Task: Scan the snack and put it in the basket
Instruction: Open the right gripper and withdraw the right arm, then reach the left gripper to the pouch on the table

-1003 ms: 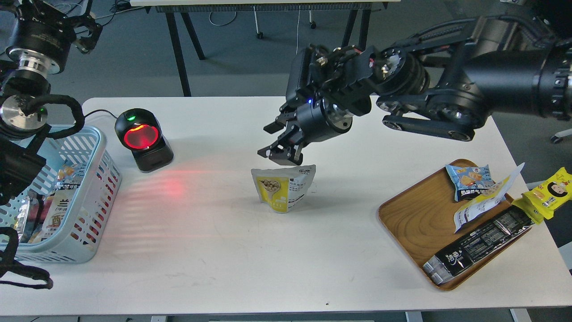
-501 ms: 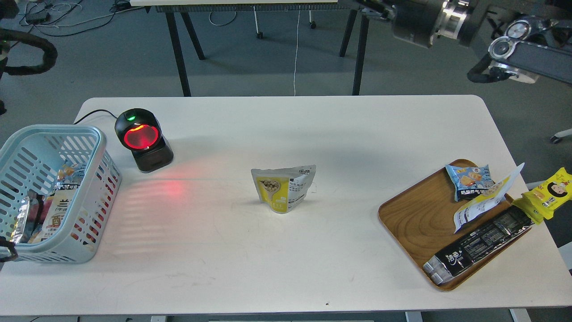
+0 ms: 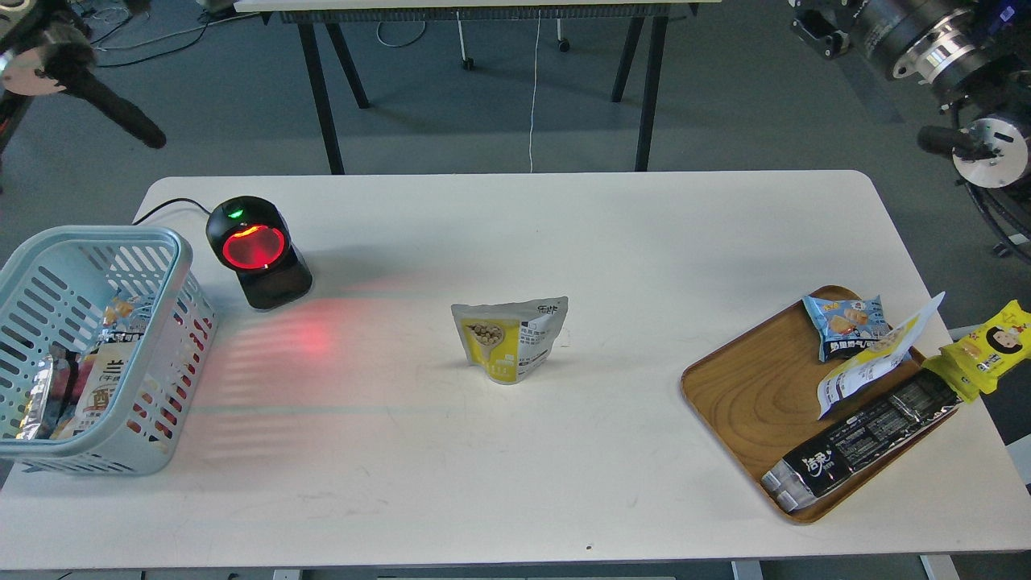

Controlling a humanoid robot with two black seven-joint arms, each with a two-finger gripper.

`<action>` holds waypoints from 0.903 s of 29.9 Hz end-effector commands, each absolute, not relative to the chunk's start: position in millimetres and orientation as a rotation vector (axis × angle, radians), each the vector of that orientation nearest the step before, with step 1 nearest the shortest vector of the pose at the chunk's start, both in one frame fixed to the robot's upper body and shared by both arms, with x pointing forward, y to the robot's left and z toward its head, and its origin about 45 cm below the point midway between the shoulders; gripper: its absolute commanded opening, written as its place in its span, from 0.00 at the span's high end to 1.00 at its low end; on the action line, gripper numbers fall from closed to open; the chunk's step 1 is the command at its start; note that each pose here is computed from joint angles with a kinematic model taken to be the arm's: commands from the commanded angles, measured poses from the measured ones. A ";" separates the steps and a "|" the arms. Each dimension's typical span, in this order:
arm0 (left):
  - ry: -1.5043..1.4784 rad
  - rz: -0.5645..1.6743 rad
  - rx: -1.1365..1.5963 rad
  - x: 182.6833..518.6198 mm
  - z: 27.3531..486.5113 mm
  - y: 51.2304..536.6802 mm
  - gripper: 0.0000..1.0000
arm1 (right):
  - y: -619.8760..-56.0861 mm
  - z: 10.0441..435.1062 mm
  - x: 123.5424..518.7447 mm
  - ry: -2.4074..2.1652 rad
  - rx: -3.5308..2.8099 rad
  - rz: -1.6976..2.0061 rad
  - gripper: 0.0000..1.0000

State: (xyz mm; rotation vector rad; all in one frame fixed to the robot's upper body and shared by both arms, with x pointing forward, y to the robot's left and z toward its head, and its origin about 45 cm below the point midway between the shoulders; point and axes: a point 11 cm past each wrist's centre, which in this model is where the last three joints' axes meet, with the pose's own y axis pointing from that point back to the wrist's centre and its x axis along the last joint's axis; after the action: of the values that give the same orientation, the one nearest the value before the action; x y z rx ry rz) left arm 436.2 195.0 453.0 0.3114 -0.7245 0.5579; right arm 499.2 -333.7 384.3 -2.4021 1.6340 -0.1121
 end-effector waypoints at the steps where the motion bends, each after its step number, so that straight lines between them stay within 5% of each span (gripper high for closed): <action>1: -0.945 0.384 0.463 407.0 427.4 159.5 0.01 | -366.0 370.9 496.0 1.675 -2.219 0.024 0.01; 10: -1.376 0.029 0.700 356.4 352.8 101.5 0.04 | -376.7 295.2 471.1 1.592 -2.029 0.347 0.01; 20: -1.449 -0.097 0.802 336.0 269.4 89.1 0.09 | -367.4 285.3 469.8 1.576 -2.033 0.382 0.01; 24: -1.409 -0.157 0.818 332.6 246.4 86.1 0.19 | -363.5 285.4 470.3 1.565 -2.037 0.387 0.01; 27: -1.384 -0.181 0.852 336.2 235.0 94.8 0.41 | -362.9 286.7 470.6 1.560 -2.037 0.386 0.01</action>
State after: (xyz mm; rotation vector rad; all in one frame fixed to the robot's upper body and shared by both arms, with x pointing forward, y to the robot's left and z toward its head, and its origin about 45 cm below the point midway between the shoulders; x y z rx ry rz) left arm 333.6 88.2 245.9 0.8223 -1.4059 -0.1585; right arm 470.0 -364.1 284.9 -2.0364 1.5669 0.3874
